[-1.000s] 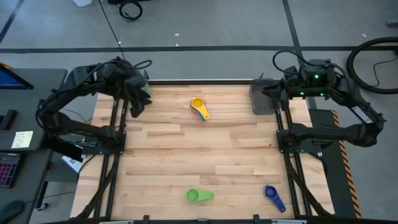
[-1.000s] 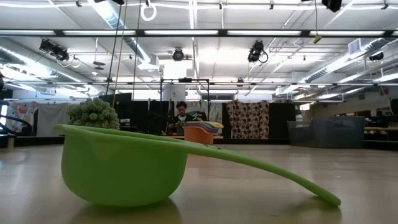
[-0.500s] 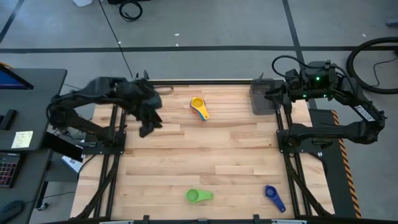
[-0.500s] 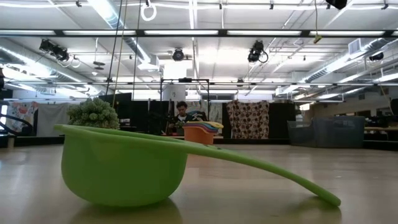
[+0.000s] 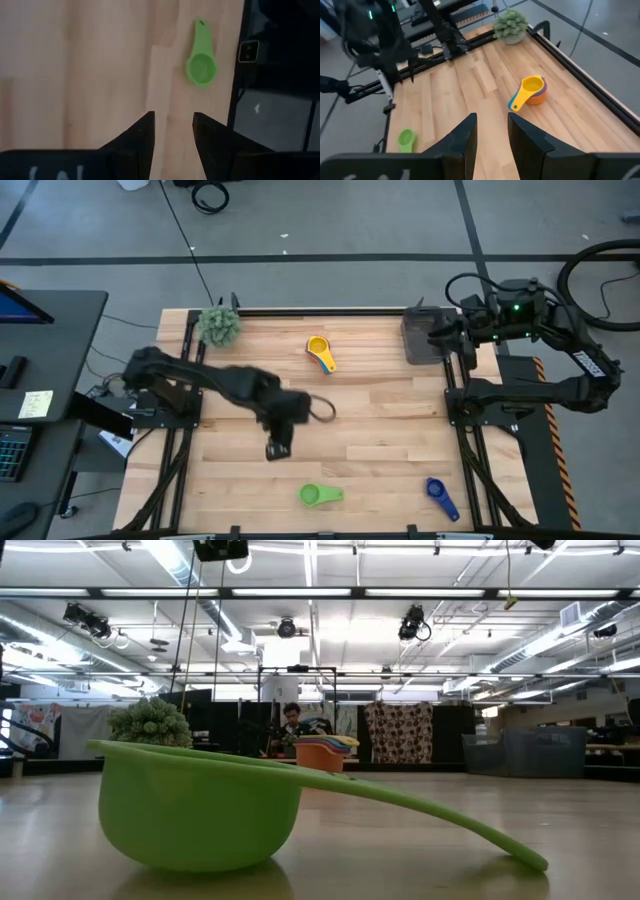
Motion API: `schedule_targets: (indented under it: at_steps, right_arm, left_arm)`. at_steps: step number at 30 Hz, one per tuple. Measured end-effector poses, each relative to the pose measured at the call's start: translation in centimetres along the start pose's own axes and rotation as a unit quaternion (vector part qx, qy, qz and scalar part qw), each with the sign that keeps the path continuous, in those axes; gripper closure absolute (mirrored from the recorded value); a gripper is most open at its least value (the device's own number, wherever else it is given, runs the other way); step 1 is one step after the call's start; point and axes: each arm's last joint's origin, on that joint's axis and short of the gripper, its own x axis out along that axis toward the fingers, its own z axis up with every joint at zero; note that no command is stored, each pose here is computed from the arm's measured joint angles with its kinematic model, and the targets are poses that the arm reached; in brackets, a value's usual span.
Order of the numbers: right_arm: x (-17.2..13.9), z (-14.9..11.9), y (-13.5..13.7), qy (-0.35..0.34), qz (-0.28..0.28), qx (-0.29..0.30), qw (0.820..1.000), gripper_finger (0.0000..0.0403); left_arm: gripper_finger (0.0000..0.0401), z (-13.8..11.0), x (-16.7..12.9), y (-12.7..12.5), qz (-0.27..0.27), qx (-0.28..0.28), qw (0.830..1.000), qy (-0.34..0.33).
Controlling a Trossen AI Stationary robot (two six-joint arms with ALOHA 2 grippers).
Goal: Nest measuring cups in basket
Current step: Stack the green measuring cup on top of the yellow measuring cup
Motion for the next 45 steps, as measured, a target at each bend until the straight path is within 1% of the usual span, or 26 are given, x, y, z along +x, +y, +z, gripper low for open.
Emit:
schedule_targets:
  at_steps: [3,7,9,13,17,19,23,29,32,34,38,40,43,45]
  right_arm:
    - [-0.1,0.0,0.1,0.000,0.010,-0.001,1.000,0.0289]
    - [-0.3,-0.1,0.1,-0.002,0.014,-0.004,1.000,0.0289]
    - [-0.3,-0.1,0.2,-0.003,0.014,-0.011,1.000,0.0289]
    - [-0.3,-0.1,0.2,-0.003,0.014,-0.014,1.000,0.0289]
    - [-0.3,-0.1,0.2,-0.001,0.027,-0.029,0.999,0.0289]
    - [-0.3,-0.1,0.3,0.000,0.032,-0.038,0.999,0.0289]
    - [-0.3,-0.1,0.3,0.000,0.035,-0.050,0.998,0.0289]
    - [-0.3,-0.2,0.4,0.002,0.053,-0.056,0.997,0.0289]
    - [-0.3,-0.2,0.4,0.002,0.056,-0.061,0.997,0.0289]
    - [-0.3,-0.2,0.4,0.002,0.057,-0.064,0.996,0.0289]
    - [-0.3,-0.2,0.4,0.002,0.057,-0.065,0.996,0.0289]
    - [-0.3,-0.2,0.4,0.002,0.057,-0.065,0.996,0.0289]
    - [-0.3,-0.2,0.4,0.002,0.057,-0.065,0.996,0.0289]
    - [-0.3,-0.2,0.4,0.002,0.057,-0.065,0.996,0.0289]
  left_arm:
    - [0.0264,0.5,3.0,-1.2,-0.004,0.003,1.000,0.017]
    - [0.0264,0.9,7.0,-2.7,-0.005,-0.011,0.999,0.032]
    - [0.0264,0.8,8.8,-3.4,-0.004,-0.003,0.999,0.042]
    - [0.0264,0.2,11.9,-4.4,0.009,0.008,0.997,0.071]
    - [0.0264,0.0,14.4,-5.1,0.013,0.022,0.997,0.068]
    - [0.0264,0.2,15.2,-5.3,0.009,0.023,0.998,0.063]
    - [0.0264,0.6,16.3,-5.3,0.008,0.005,0.999,0.045]
    - [0.0264,0.9,16.7,-5.2,0.031,-0.012,0.999,0.016]
    - [0.0264,1.1,17.1,-5.4,0.023,-0.025,0.999,0.008]
    - [0.0264,0.8,17.4,-5.4,0.025,-0.032,0.999,0.020]
    - [0.0264,0.3,18.4,-5.8,0.020,-0.026,0.999,0.036]
    - [0.0264,0.3,18.8,-6.1,0.013,-0.022,0.999,0.030]
    - [0.0264,0.0,19.5,-6.4,0.015,-0.016,0.999,0.033]
    - [0.0264,-0.3,19.9,-6.4,0.026,-0.014,0.999,0.040]
